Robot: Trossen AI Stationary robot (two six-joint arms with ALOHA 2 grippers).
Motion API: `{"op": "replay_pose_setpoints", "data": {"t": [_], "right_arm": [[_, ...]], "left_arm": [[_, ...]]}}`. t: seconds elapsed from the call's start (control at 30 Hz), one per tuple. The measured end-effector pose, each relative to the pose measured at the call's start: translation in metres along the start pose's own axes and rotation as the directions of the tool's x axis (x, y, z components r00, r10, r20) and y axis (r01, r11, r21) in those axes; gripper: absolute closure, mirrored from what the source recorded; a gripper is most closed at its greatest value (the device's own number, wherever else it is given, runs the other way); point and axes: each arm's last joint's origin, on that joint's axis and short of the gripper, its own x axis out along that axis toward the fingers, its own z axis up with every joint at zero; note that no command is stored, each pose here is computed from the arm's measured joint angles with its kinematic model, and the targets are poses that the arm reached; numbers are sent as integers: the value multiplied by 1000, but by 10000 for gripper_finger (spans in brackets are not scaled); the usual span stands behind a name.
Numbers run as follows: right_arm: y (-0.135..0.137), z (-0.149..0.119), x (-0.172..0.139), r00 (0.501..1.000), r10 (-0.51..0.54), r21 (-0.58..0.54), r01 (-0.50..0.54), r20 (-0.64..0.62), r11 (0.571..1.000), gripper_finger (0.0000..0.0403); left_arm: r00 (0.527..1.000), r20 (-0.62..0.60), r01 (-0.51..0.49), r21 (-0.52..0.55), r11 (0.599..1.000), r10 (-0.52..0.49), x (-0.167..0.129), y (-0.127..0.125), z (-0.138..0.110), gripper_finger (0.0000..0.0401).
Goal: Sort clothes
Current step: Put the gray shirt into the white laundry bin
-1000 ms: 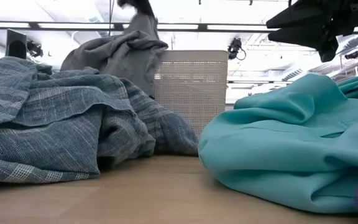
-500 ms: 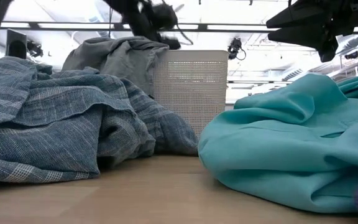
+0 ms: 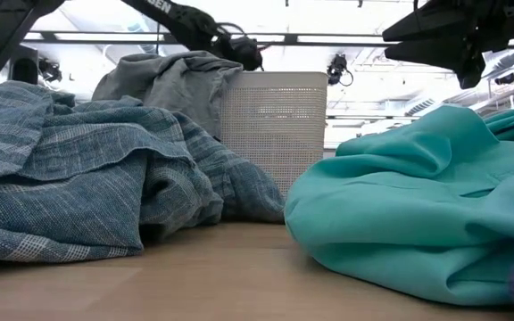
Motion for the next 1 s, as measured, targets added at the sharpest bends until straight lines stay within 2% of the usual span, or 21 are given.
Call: {"op": "replay_pose_setpoints", "data": {"t": [0.13,0.23,0.37,0.5,0.63,0.73,0.9,1.0], "right_arm": [[0,0,0,1000,0,-5,0,0,1000,270],[0,0,0,1000,0,-5,0,0,1000,270],[0,0,0,1000,0,-4,0,0,1000,270],[0,0,0,1000,0,-5,0,0,1000,270],[0,0,0,1000,0,-7,0,0,1000,270],[0,0,0,1000,0,-8,0,0,1000,270],[0,0,0,1000,1,-6,-1,0,1000,270],[0,0,0,1000,1,-6,-1,0,1000,271]], "left_arm": [[998,11,57,9,998,-57,-23,-11,14,303],[995,35,89,60,994,-91,-45,-23,24,290],[994,42,93,138,986,-100,-80,-45,32,289],[994,56,79,224,971,-94,-113,-73,28,294],[983,105,108,329,938,-149,-151,-101,10,300],[981,146,67,374,925,-130,-180,-114,-10,301],[966,248,-23,385,923,-79,-227,-123,-54,302],[959,281,-59,361,931,-49,-244,-122,-85,302]]}}
